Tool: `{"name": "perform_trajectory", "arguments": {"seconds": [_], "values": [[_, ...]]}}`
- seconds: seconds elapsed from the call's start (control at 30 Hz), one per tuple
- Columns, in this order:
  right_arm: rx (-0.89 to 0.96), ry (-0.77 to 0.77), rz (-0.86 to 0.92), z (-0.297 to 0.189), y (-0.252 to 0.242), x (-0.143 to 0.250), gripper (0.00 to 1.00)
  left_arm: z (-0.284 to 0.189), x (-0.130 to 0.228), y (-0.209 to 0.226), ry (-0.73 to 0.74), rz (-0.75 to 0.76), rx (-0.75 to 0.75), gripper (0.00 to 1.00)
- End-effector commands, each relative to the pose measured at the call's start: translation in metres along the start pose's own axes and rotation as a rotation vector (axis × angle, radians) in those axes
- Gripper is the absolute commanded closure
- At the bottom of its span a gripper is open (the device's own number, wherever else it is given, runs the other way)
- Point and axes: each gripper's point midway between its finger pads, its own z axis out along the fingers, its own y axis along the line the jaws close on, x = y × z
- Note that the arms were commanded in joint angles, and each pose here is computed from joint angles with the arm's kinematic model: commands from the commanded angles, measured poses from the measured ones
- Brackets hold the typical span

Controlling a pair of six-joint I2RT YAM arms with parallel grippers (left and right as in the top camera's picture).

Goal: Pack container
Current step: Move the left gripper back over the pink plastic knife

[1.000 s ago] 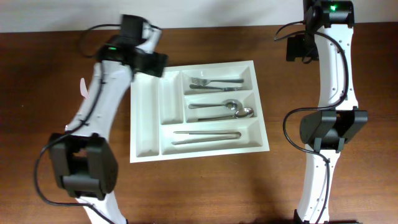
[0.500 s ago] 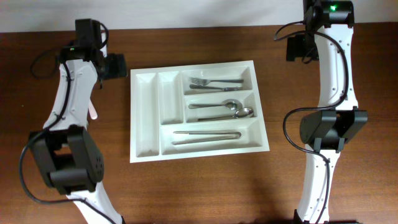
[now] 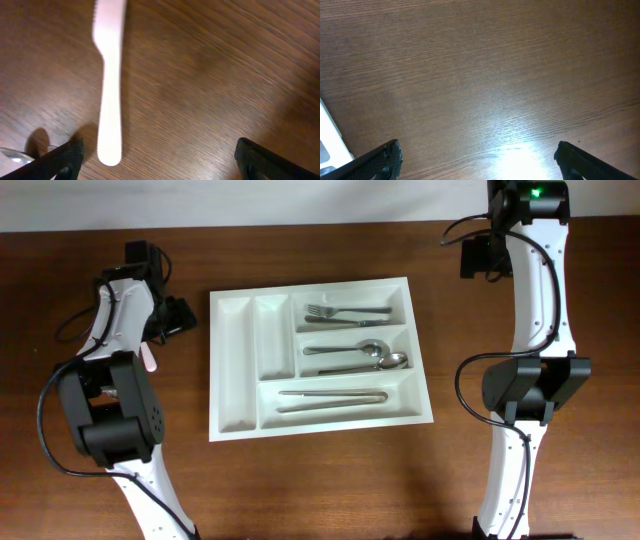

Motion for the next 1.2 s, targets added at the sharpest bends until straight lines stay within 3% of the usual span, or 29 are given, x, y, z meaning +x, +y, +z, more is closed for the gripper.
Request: {"name": "perform_trajectory", "arguments": {"seconds": [0.0, 0.37, 0.73, 1.17], "values": [[0.017, -0.046, 0.023, -0.017, -0.007, -0.005, 0.01, -0.001, -0.011, 0.024, -0.016, -0.108, -0.022, 0.01], [0.017, -0.045, 0.023, -0.017, -0.007, -0.005, 0.01, 0.013, -0.009, 0.05, 0.018, -0.161, -0.02, 0.01], [0.018, -0.045, 0.023, -0.017, -0.007, -0.005, 0.01, 0.023, -0.002, 0.026, 0.042, -0.138, 0.11, 0.0], [0.017, -0.045, 0.023, -0.017, -0.007, -0.005, 0.01, 0.041, 0.023, 0.027, 0.1, -0.129, 0.094, 0.0]]}}
